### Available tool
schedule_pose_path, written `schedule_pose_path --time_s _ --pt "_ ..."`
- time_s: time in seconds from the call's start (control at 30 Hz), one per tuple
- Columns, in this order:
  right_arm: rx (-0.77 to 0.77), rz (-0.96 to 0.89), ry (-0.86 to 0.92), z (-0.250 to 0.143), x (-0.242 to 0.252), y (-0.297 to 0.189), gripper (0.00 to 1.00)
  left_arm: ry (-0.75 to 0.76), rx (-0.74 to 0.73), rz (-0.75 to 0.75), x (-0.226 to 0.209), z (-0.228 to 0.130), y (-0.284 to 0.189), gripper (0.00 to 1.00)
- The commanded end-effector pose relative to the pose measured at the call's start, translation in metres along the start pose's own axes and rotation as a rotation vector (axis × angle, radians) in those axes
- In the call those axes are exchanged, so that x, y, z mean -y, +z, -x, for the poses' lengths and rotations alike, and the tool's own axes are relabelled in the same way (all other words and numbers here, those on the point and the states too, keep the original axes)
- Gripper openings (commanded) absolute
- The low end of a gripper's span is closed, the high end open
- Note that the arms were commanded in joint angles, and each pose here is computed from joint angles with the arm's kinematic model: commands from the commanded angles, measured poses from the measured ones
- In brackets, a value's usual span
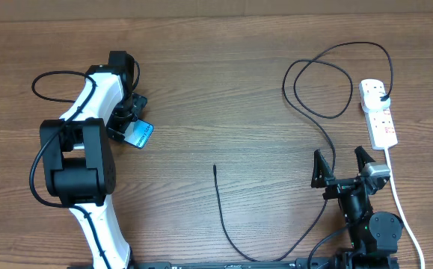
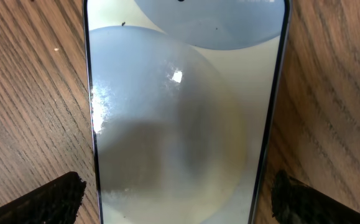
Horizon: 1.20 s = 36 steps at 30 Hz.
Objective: Plug charger to phone and switch on socket
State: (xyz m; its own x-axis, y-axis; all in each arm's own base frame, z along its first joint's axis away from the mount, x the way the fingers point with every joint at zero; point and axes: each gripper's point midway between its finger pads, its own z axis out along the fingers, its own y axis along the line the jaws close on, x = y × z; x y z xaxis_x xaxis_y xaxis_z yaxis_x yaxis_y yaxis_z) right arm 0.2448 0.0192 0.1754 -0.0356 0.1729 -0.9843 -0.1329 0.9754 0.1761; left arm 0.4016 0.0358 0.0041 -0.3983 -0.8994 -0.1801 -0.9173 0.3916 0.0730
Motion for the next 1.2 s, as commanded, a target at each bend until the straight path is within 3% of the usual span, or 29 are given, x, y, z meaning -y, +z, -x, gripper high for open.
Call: schedule_pose_path --time_s 0.0,1.17 --pt "0.003 -0.005 0.0 -0.002 0.001 0.0 1.0 -0.001 -0.016 0.081 -0.017 -0.011 0.023 1.0" --pt "0.003 -0.005 0.0 -0.002 0.001 0.0 1.0 0.081 -0.066 0.001 -0.001 -0.015 0.025 1.0"
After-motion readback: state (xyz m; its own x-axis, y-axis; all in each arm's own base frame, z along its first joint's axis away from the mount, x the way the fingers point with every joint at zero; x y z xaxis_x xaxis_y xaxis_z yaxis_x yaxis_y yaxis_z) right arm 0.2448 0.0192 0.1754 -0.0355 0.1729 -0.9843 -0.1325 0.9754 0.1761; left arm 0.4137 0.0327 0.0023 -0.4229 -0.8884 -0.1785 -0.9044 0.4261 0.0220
